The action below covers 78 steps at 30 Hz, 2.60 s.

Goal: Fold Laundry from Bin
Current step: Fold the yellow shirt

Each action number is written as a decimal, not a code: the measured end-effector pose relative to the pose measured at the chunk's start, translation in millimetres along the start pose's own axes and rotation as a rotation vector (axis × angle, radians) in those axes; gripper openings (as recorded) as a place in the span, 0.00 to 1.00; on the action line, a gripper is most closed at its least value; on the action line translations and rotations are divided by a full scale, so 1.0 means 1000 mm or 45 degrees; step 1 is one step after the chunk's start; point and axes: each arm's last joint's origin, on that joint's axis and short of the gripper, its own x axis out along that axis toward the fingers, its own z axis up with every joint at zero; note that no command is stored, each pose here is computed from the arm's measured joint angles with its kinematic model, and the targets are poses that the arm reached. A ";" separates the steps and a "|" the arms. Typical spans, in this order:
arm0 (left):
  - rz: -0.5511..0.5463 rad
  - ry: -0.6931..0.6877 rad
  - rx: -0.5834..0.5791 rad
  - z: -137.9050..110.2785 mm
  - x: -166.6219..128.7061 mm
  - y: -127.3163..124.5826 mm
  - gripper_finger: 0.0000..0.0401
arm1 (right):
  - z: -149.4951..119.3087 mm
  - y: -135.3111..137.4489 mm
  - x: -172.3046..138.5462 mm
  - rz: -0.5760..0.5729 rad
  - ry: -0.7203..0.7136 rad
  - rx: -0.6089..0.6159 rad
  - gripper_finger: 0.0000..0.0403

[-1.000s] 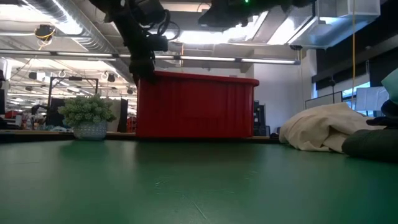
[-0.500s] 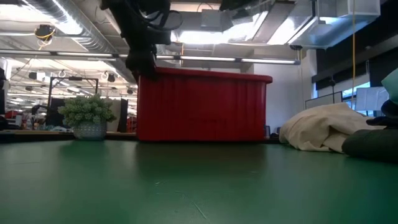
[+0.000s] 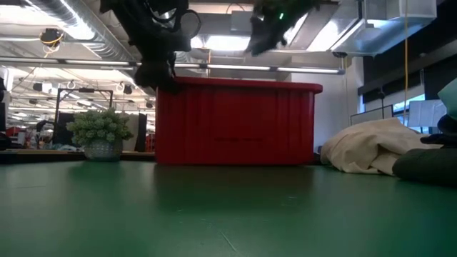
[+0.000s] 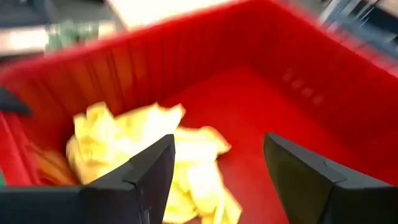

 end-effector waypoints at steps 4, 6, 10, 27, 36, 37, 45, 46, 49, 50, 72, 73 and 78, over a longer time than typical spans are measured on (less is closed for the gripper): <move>0.019 -0.013 0.010 -0.001 0.000 -0.006 0.18 | -0.019 0.009 0.043 0.056 0.121 -0.028 0.60; 0.028 -0.032 0.016 0.001 -0.002 -0.009 0.18 | -0.025 0.012 0.061 0.060 0.126 -0.062 0.60; 0.045 -0.066 0.064 0.004 -0.008 -0.017 0.18 | -0.035 0.015 0.086 0.073 0.165 -0.070 0.60; 0.020 -0.121 0.068 0.005 -0.015 -0.030 0.18 | -0.020 0.005 0.129 0.171 0.298 -0.140 0.60; 0.036 -0.142 0.064 0.004 -0.017 -0.037 0.18 | -0.053 0.013 0.153 0.328 0.503 -0.113 0.60; 0.041 -0.148 0.069 0.004 -0.017 -0.038 0.18 | -0.057 0.014 0.157 0.352 0.531 -0.105 0.60; 0.036 -0.238 0.084 0.010 -0.028 -0.048 0.18 | -0.090 0.023 0.182 0.408 0.713 -0.097 0.60; 0.033 -0.256 0.084 0.012 -0.030 -0.050 0.18 | -0.095 0.024 0.186 0.395 0.738 -0.117 0.60; 0.025 -0.285 0.099 0.013 -0.034 -0.053 0.18 | -0.106 0.025 0.194 0.354 0.798 -0.148 0.60; 0.025 -0.286 0.102 0.013 -0.034 -0.054 0.18 | -0.109 0.026 0.196 0.355 0.814 -0.153 0.60; 0.046 -0.277 0.125 0.013 -0.032 -0.052 0.21 | -0.086 0.026 0.184 0.236 0.862 -0.347 0.01; 0.046 -0.276 0.124 0.013 -0.032 -0.052 0.21 | -0.074 0.025 0.177 0.200 0.813 -0.350 0.01; 0.045 -0.276 0.121 0.013 -0.032 -0.052 0.21 | -0.010 0.022 0.128 0.068 0.529 -0.377 0.01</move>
